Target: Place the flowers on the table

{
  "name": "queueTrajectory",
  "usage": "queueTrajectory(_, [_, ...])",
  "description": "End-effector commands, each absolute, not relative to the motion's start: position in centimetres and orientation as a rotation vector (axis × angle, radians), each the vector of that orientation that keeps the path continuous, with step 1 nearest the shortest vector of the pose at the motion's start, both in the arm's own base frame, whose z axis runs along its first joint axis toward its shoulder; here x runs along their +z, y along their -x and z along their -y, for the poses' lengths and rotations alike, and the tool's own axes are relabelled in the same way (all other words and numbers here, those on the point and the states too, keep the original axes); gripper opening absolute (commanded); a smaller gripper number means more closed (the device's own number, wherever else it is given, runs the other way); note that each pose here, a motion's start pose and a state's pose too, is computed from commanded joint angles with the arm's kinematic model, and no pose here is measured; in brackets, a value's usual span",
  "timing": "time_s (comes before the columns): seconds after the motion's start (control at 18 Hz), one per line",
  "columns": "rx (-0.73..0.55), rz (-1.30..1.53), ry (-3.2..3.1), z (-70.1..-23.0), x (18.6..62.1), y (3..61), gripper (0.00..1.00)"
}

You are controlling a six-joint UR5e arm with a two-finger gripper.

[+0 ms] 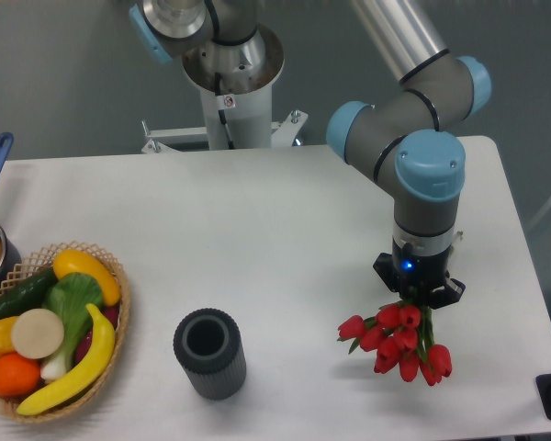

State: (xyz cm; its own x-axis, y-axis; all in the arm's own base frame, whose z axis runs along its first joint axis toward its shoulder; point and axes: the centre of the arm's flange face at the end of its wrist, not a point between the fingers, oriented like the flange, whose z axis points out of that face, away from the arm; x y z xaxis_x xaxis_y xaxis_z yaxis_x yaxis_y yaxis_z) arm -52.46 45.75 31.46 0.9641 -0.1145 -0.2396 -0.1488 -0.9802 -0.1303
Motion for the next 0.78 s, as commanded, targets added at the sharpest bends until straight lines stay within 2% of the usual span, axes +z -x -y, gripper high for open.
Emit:
queueTrajectory(0.39, [0.314,-0.210,2.978,-46.5,29.7,52.3,0.06])
queueTrajectory(0.78, [0.273,-0.167,3.031,-48.9,25.5,52.0,0.18])
